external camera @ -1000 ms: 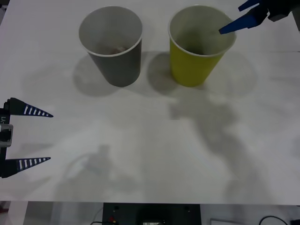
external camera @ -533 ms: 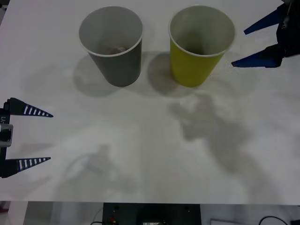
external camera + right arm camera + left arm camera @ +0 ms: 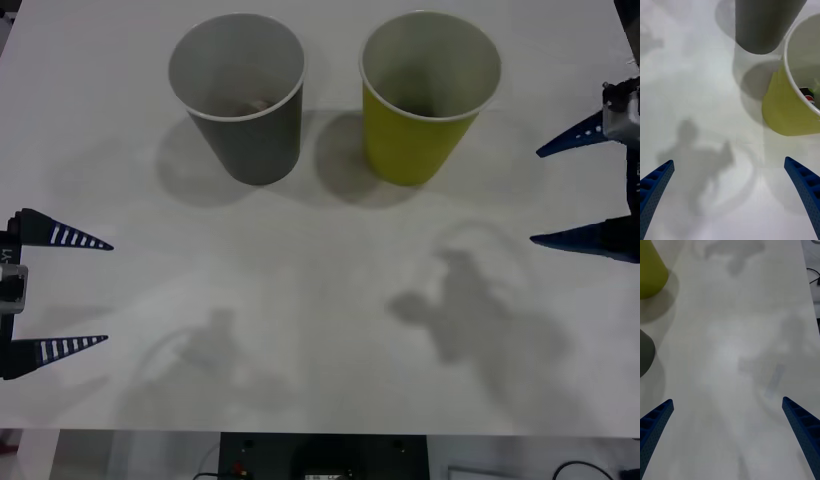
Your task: Put the can into the green bin and the plastic bottle into the gray bin
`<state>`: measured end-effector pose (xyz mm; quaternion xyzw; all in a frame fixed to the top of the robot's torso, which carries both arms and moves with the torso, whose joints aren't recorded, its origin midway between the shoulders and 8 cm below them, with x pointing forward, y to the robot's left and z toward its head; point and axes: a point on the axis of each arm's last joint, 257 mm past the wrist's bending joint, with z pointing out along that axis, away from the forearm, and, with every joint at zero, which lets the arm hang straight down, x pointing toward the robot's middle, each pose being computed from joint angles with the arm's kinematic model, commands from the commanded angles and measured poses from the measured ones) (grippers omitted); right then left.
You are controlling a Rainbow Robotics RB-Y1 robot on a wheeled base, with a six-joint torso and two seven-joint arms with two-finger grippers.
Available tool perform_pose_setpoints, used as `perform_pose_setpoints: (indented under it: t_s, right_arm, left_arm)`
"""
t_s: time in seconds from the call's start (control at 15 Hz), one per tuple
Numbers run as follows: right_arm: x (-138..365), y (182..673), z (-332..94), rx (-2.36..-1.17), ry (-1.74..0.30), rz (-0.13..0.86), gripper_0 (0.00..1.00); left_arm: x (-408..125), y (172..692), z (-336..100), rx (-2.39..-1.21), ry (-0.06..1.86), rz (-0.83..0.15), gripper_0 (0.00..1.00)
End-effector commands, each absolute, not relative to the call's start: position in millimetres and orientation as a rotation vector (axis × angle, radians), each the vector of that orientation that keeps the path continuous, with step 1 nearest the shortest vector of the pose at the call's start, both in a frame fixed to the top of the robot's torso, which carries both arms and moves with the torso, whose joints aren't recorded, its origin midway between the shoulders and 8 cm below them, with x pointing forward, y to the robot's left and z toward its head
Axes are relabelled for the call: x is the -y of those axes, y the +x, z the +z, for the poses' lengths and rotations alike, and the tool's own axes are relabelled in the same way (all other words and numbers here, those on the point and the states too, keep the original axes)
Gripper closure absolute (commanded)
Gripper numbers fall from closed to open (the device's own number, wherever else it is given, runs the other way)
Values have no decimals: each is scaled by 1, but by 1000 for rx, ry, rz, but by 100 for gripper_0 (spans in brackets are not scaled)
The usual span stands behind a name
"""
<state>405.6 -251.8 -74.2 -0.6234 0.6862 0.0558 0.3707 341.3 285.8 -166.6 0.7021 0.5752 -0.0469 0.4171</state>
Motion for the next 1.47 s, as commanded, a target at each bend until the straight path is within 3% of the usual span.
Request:
perform_pose_setpoints:
  t_s: [0.07,0.47,0.67,1.2,1.47]
  right_arm:
    - [258,385,-99,-1722,-1682,158,0]
    - [281,352,-143,-1684,-1783,169,0]
    - [289,343,-161,-1694,-1795,107,0]
    - [304,342,-176,-1724,-1783,10,0]
    - [304,342,-176,-1724,-1783,10,0]
  left_arm:
    - [-286,341,-167,-1444,1762,-118,0]
    - [-286,341,-167,-1444,1762,-118,0]
    - [-286,341,-167,-1444,1762,-118,0]
    - [-286,341,-167,-1444,1762,-118,0]
    - [-286,341,-167,-1444,1762,-118,0]
